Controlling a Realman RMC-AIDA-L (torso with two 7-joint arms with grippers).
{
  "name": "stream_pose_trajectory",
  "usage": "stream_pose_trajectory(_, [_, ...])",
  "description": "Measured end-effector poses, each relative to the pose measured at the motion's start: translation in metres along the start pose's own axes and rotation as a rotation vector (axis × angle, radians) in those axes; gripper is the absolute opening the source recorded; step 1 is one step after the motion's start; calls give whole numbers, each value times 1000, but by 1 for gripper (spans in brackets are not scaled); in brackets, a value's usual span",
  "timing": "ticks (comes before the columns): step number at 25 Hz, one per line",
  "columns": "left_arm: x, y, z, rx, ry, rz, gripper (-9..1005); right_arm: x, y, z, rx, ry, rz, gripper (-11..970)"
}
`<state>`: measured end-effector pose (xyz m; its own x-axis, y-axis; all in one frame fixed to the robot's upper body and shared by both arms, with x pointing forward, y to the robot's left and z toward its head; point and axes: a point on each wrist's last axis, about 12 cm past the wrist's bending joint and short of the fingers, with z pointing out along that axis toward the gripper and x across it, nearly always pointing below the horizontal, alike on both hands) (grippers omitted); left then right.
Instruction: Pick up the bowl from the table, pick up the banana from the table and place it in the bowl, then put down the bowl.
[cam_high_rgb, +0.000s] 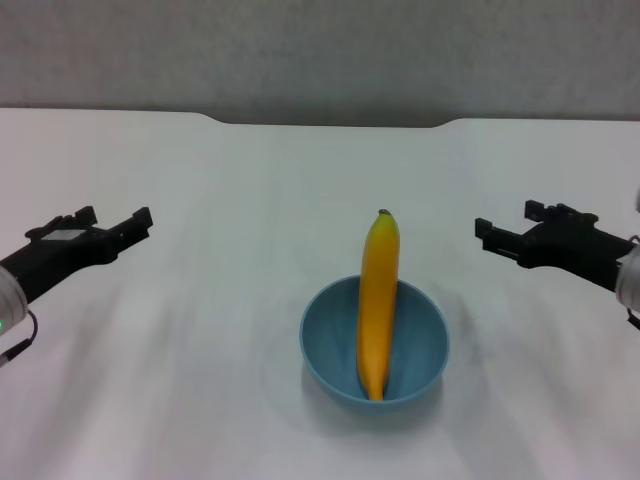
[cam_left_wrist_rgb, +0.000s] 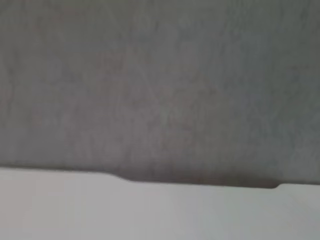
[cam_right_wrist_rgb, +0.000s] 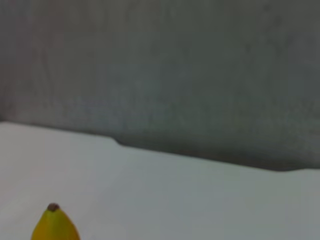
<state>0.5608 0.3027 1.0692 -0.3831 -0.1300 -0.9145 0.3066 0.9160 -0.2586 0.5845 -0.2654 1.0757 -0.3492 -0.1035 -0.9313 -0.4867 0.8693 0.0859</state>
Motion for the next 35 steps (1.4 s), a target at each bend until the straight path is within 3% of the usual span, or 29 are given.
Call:
stream_pose_trajectory(6, [9, -1, -5, 41, -74, 78, 877, 20, -5, -8, 1, -83, 23, 850])
stream_pose_trajectory(15, [31, 2, -16, 66, -263, 17, 876, 45, -8, -36, 13, -345, 49, 850])
stream_pose_trajectory(23, [39, 1, -9, 47, -245, -13, 877, 54, -6, -44, 22, -413, 79, 850])
stream_pose_trajectory(35, [53, 5, -14, 13, -218, -46, 876, 73, -5, -55, 47, -368, 92, 850])
